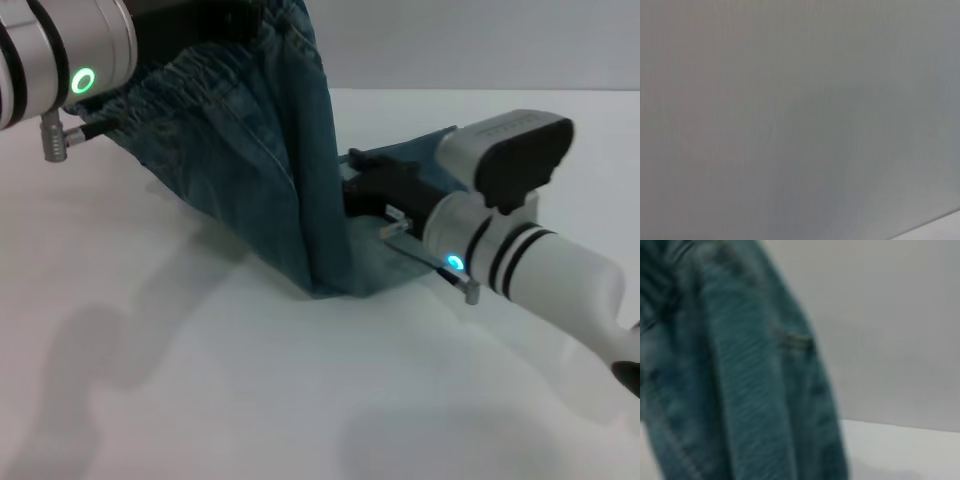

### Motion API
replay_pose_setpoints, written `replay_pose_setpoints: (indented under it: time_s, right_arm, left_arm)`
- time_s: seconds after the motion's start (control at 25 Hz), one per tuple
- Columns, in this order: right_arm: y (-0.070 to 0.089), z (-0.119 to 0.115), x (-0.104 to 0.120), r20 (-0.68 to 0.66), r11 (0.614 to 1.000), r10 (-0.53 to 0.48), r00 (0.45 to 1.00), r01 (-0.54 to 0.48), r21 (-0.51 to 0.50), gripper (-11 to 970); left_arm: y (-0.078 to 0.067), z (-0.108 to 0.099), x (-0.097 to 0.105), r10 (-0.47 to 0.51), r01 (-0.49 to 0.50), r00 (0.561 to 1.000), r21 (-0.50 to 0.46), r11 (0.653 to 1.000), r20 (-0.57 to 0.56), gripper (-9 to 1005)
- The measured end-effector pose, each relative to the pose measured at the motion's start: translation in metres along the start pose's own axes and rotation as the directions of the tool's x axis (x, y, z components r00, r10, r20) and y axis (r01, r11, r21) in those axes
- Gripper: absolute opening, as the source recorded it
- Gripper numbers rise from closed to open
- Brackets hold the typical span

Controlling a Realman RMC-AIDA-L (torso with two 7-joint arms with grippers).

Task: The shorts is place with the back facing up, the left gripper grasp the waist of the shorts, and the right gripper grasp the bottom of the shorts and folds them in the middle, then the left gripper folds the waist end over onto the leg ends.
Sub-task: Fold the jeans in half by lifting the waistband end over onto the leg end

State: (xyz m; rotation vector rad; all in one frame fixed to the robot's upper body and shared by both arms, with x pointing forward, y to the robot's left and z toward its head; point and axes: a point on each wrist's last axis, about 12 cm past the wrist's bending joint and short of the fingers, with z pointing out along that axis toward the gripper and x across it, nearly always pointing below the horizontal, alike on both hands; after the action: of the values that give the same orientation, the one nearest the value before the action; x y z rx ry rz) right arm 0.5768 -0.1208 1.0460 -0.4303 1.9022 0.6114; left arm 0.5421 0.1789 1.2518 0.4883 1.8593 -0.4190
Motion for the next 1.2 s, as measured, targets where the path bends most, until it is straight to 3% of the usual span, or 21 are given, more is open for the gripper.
replay_pose_setpoints:
  time_s: [0.64, 0.8, 1.0, 1.2]
  right_arm:
    - [0.036, 0.023, -0.014, -0.038, 0.989, -0.077, 0.996, 0.071, -0.127, 477]
    - [0.031, 0.023, -0.013, -0.037, 0.991, -0.076, 0.996, 0.072, -0.115, 477]
    - [0.012, 0.018, -0.016, 0.006, 0.997, -0.030, 1.000, 0.031, -0.069, 477]
    - [0.033, 0.027, -0.028, 0.020, 0.989, -0.035, 0.999, 0.038, -0.141, 477]
  left_arm:
    - [0.002, 0.001, 0.000, 0.010, -0.010, 1.000, 0.008, 1.000, 0.015, 49]
    - [0.003, 0.003, 0.002, 0.002, -0.002, 1.000, 0.008, 1.000, 0.011, 48]
    - [0.005, 0.004, 0.006, -0.010, 0.010, 1.000, 0.008, 1.000, 0.003, 48]
    - [0.004, 0.010, 0.006, -0.010, 0.010, 1.000, 0.032, 0.999, 0.002, 49]
